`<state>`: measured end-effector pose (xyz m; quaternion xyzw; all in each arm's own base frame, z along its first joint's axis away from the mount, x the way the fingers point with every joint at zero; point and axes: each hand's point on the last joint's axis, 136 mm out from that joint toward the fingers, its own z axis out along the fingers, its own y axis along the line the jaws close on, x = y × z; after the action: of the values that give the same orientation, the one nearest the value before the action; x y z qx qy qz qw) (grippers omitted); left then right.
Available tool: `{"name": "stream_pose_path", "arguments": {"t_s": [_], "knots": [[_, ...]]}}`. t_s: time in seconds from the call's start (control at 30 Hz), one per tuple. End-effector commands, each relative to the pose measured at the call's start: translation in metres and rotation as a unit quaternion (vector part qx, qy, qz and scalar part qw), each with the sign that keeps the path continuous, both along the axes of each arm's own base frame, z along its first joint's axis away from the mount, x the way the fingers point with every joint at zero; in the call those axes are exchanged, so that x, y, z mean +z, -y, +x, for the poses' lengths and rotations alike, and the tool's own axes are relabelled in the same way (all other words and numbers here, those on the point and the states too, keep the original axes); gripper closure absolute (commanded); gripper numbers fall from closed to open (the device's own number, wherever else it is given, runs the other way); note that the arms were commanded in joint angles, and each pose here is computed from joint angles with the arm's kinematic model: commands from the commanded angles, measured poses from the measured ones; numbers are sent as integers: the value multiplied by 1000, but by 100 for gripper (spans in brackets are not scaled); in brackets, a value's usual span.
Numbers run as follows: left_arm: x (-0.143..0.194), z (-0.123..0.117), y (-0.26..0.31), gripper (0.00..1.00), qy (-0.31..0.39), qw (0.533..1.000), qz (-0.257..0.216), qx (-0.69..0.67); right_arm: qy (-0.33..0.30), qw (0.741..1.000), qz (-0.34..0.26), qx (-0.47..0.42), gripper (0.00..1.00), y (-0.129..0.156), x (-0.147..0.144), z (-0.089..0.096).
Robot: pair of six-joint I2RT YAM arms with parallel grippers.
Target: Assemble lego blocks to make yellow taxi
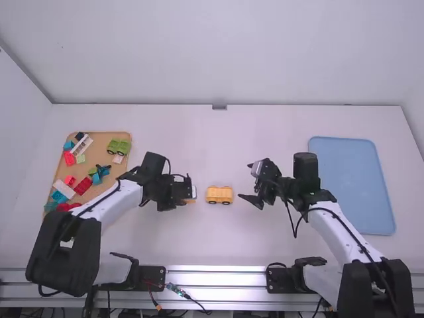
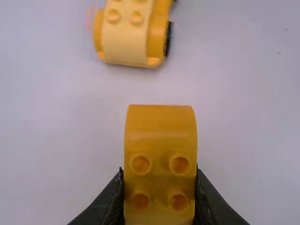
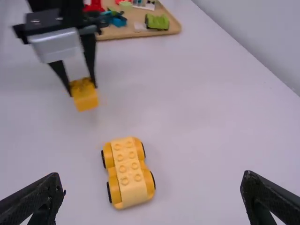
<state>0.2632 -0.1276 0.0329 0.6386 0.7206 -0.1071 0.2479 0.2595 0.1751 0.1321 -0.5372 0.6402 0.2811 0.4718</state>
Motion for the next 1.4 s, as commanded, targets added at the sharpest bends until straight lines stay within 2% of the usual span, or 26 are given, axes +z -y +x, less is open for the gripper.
{"name": "stream_pose_path", "arguments": {"t_s": [0.0,0.13,0.27,0.4,0.6,0.73,0.77,0.8,0.83,0.87,1.13,1.27,1.33,1.37], "knots": [[-13,3,-3,99,-25,1000,10,14,7,999,19,36,1,-8,-8,-14],[-29,8,-8,99,-53,998,42,3,4,999,18,50,1,-15,-26,-19],[-40,18,-13,98,-61,996,65,-3,-17,999,9,41,1,-15,-46,-12],[-46,29,-11,99,-49,997,61,4,-27,999,12,38,1,-16,-59,-6],[-49,27,-10,95,-52,997,62,2,-38,998,10,47,1,-21,-80,-3],[-50,26,-10,81,-54,997,62,1,-43,998,9,55,1,-25,-91,-4],[-50,26,-10,71,-54,997,62,1,-45,997,8,56,1,-26,-93,-5],[-49,26,-9,54,-54,997,60,1,-47,997,7,57,1,-27,-94,-6],[-49,25,-8,21,-57,997,55,-1,-48,997,7,59,1,-27,-94,-7],[-49,25,-7,1,-57,997,54,-1,-47,997,7,59,1,-28,-94,-7],[-48,34,-11,1,-38,997,61,6,-46,998,-11,37,1,-21,-100,0],[-51,27,-14,1,-42,996,79,-16,-49,998,-11,45,1,-25,-100,-4],[-49,26,-10,1,-37,996,70,-33,-48,998,-16,47,1,-27,-101,-5],[-45,27,-4,1,-30,997,42,-51,-46,997,-21,50,1,-30,-103,-6]]}}
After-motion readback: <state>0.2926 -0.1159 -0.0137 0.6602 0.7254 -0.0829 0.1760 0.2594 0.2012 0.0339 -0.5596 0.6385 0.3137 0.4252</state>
